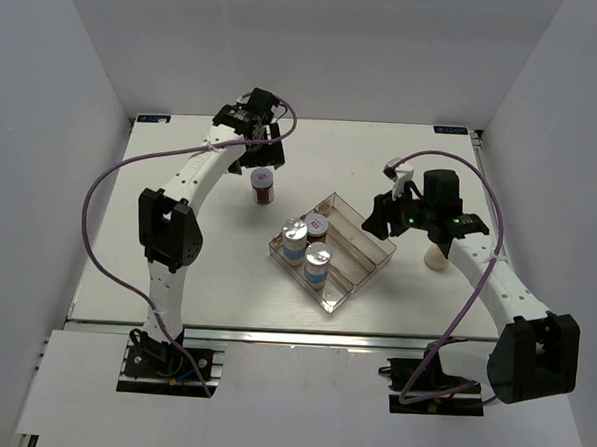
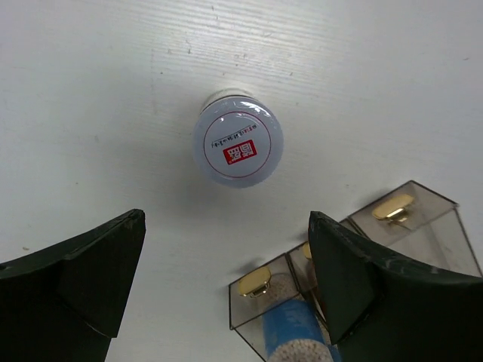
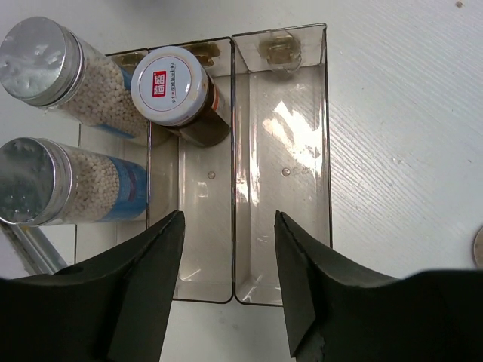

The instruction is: Organize the condiment bottles

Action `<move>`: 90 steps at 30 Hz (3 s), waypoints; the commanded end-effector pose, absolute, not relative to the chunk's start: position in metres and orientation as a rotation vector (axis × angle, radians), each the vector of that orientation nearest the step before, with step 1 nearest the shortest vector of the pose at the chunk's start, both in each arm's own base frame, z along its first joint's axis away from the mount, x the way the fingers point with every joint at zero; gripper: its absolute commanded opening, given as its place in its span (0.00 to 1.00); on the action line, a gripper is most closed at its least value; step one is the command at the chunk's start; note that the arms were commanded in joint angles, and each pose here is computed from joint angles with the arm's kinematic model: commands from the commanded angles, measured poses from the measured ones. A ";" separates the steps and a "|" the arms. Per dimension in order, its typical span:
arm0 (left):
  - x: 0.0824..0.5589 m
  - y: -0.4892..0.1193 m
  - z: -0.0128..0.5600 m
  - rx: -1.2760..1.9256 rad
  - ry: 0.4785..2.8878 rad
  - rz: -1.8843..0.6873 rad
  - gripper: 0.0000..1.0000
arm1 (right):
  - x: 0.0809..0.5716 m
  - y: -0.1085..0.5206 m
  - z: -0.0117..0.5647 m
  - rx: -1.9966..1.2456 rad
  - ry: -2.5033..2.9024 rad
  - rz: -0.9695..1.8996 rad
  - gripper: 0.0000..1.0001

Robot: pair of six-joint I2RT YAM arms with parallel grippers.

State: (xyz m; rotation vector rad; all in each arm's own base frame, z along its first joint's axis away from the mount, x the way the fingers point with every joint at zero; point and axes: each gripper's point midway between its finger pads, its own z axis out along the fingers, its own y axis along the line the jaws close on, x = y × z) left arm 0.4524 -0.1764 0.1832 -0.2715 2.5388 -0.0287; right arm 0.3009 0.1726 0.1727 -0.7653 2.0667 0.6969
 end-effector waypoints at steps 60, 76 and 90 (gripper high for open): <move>0.429 -0.243 0.229 0.144 2.433 -0.322 0.00 | 0.312 0.174 0.195 -0.756 2.001 0.676 0.58; 0.358 -0.329 0.279 0.558 2.348 -0.723 0.00 | 0.325 0.153 0.204 -0.587 2.027 0.616 0.56; 0.307 -0.377 0.269 0.822 2.344 -0.927 0.00 | 0.340 0.107 0.200 -0.395 2.060 0.570 0.52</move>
